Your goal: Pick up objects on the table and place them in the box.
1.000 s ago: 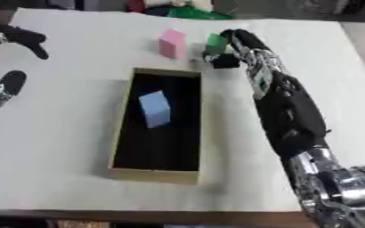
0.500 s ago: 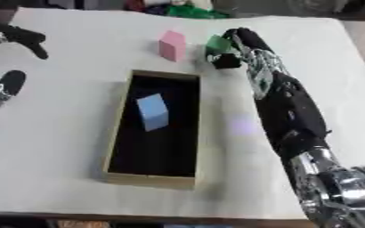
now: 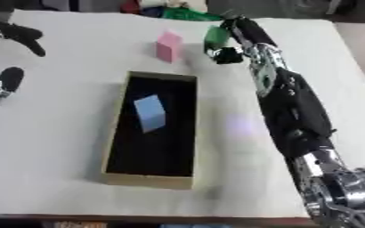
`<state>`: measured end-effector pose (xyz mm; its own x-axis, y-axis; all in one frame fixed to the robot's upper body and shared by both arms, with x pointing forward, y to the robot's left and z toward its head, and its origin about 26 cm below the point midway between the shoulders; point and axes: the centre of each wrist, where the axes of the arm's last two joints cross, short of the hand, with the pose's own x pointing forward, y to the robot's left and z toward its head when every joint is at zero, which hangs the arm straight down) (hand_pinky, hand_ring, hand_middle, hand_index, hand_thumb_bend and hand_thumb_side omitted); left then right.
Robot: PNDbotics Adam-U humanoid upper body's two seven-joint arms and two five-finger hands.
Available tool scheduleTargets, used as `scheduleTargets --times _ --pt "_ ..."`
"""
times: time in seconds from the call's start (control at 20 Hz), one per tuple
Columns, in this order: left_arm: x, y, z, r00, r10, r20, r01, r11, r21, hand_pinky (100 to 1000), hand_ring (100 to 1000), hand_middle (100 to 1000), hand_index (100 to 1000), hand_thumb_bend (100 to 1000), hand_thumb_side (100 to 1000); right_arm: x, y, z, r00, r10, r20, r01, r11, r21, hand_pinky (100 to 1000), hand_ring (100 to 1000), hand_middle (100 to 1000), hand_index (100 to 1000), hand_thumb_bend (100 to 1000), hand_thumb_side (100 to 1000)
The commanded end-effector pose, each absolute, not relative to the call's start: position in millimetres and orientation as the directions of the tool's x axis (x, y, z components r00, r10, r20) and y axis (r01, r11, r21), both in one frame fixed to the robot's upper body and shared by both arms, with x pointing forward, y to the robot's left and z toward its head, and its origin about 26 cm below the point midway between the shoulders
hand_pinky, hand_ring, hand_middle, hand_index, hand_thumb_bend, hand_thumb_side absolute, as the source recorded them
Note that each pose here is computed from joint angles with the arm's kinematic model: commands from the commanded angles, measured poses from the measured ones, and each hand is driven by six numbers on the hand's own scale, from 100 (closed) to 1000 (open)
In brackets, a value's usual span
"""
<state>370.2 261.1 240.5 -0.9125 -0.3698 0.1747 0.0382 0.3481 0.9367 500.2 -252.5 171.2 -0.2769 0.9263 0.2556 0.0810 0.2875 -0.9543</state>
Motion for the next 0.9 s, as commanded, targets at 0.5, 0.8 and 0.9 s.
scheduleTargets --times 0.5,0.8,0.9 --pt "371 285 242 -0.878 -0.444 0.18 0.006 0.366 0.93 849 706 644 923 100 685 482 -247 224 -0.66 0.745 0.1 0.042 0.17 -0.985 767 747 502 728 100 444" --pt "372 290 236 -0.864 -0.462 0.198 0.014 0.371 0.928 850 706 644 924 100 690 463 -225 239 -0.814 0.575 0.084 -0.007 0.134 -0.991 766 747 504 729 100 447" --pt "373 291 234 -0.861 -0.466 0.202 0.017 0.371 0.928 850 706 644 925 100 694 458 -216 240 -0.847 0.524 0.095 -0.035 0.124 -0.992 764 748 505 730 100 457"
